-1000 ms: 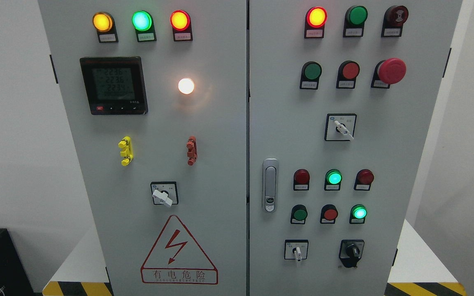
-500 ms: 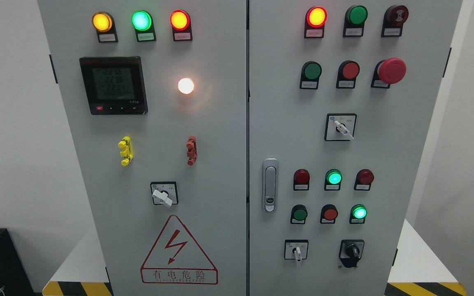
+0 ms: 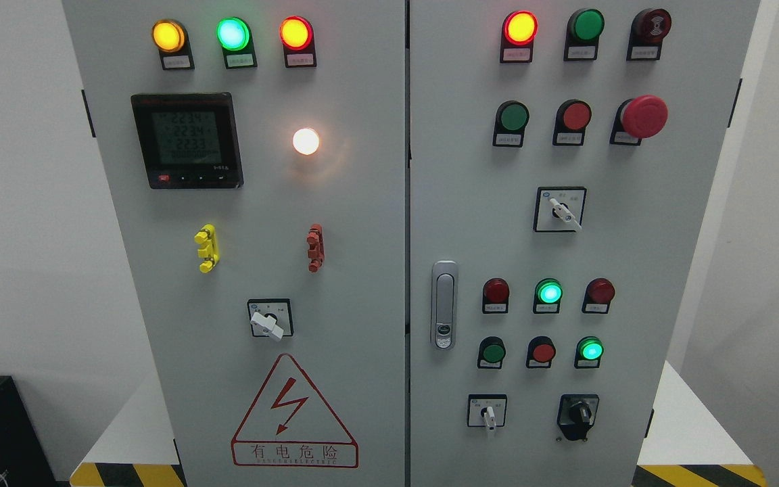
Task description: Flip black knob to close circuit
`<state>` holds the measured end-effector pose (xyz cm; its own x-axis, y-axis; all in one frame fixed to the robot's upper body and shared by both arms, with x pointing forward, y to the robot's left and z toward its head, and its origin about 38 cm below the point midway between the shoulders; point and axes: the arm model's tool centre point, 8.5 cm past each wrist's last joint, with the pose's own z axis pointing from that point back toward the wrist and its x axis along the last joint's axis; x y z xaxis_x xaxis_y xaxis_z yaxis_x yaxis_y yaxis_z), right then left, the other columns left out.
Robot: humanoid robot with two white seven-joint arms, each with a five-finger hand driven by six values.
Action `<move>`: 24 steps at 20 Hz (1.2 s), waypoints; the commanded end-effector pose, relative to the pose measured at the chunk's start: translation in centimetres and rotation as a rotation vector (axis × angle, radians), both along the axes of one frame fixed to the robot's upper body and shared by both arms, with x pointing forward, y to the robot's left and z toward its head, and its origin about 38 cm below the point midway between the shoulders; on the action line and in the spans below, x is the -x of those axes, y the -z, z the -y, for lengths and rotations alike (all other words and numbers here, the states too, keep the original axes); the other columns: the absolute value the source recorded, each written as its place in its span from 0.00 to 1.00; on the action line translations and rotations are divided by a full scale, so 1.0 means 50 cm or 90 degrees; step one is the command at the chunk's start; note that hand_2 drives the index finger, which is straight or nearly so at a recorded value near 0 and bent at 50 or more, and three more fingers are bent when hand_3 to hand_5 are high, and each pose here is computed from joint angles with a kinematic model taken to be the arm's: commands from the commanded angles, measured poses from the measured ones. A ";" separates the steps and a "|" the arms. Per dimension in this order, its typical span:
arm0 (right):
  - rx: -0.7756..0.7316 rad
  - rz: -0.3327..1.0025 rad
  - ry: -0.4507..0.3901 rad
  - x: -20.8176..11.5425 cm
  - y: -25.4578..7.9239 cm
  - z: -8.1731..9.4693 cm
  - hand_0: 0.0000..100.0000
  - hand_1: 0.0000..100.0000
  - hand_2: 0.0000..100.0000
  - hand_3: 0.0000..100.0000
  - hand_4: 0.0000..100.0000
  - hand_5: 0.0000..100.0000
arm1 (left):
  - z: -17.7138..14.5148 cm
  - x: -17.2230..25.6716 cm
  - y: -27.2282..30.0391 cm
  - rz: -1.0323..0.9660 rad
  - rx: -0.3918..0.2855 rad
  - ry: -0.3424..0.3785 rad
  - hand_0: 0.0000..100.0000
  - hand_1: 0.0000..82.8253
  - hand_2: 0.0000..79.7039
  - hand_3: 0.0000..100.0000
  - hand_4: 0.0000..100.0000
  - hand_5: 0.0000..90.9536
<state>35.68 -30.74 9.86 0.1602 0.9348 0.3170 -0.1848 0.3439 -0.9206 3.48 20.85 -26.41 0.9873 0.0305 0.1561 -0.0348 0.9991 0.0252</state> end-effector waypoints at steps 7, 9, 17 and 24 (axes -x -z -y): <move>0.072 0.107 -0.016 -0.073 -0.150 -0.071 0.00 0.00 0.90 1.00 0.87 0.87 | 0.000 0.028 0.001 -0.014 0.000 -0.001 0.12 0.67 0.00 0.00 0.00 0.00; 0.082 0.106 -0.007 -0.083 -0.153 -0.067 0.00 0.00 0.90 1.00 0.87 0.88 | 0.000 0.028 0.001 -0.014 0.000 -0.001 0.12 0.67 0.00 0.00 0.00 0.00; 0.089 0.112 0.021 -0.117 -0.175 -0.050 0.00 0.01 0.90 1.00 0.88 0.88 | 0.000 0.026 0.001 -0.013 0.000 -0.001 0.12 0.67 0.00 0.00 0.00 0.00; 0.097 0.104 0.031 -0.137 -0.177 -0.042 0.00 0.02 0.90 1.00 0.88 0.88 | 0.000 0.028 0.001 -0.014 0.000 -0.001 0.12 0.67 0.00 0.00 0.00 0.00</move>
<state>41.53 -28.60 18.74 0.1543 0.9646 0.2140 -0.0091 0.2179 -0.9759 3.50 20.85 -26.41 0.9871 0.0305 0.1572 -0.0349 0.9991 0.0252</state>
